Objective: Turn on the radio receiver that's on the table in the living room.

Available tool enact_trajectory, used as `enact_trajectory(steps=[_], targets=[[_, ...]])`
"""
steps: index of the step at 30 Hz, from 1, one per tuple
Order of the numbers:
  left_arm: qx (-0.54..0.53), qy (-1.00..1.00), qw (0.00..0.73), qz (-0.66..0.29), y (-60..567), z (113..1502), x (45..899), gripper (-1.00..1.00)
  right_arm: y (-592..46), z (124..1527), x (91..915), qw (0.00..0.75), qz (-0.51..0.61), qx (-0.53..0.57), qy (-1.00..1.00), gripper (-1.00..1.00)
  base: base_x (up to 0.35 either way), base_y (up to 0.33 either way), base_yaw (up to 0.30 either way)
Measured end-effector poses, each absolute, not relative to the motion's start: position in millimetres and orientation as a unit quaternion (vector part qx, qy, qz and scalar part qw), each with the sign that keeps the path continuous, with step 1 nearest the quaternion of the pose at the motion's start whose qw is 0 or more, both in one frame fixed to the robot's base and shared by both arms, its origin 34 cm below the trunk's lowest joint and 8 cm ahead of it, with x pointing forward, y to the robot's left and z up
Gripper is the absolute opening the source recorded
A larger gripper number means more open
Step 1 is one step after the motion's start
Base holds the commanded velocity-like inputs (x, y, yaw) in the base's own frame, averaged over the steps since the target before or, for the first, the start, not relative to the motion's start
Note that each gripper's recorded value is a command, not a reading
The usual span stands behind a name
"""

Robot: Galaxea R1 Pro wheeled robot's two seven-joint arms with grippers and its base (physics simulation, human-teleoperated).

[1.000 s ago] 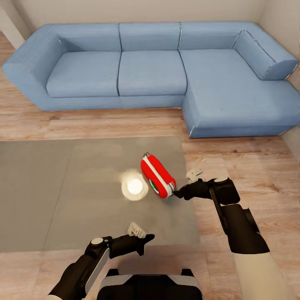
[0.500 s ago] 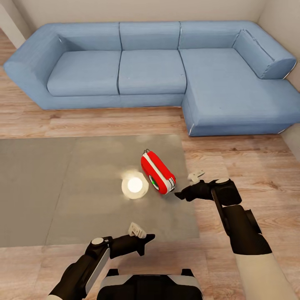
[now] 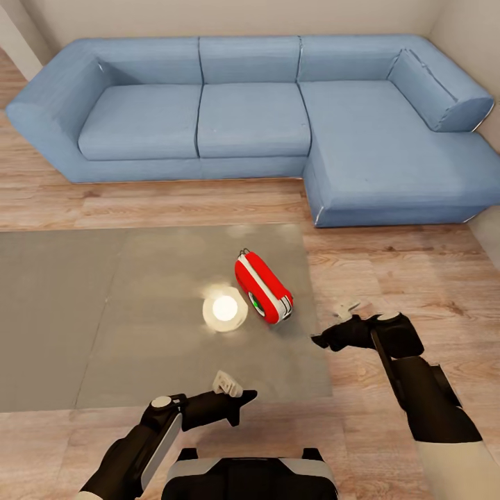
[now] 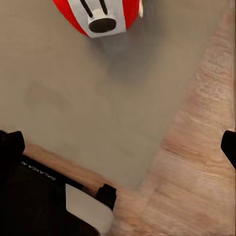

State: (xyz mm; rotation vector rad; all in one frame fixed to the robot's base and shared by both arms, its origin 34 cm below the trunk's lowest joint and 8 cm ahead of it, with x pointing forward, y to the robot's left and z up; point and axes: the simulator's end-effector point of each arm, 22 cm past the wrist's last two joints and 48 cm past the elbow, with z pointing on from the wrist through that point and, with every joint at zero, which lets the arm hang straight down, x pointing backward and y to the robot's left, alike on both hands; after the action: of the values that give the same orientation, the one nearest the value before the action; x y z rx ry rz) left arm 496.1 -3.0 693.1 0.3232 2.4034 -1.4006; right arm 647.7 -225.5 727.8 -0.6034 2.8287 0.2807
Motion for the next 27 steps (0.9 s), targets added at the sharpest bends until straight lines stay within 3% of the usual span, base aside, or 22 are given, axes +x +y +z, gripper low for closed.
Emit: enact_trajectory(steps=[8,27], targets=[[0.115,0.845,0.172,-0.493,-2.9,695.2,497.8,-1.00,-266.3,719.2,625.6,0.102,0.078,-0.162,0.978,1.00,0.000,0.000,0.045],[0.122,0.844,0.181,-0.490,-1.9,703.0,503.6,-1.00,-287.4,729.9,626.8,0.113,0.070,-0.132,0.982,1.00,0.000,0.000,0.084]])
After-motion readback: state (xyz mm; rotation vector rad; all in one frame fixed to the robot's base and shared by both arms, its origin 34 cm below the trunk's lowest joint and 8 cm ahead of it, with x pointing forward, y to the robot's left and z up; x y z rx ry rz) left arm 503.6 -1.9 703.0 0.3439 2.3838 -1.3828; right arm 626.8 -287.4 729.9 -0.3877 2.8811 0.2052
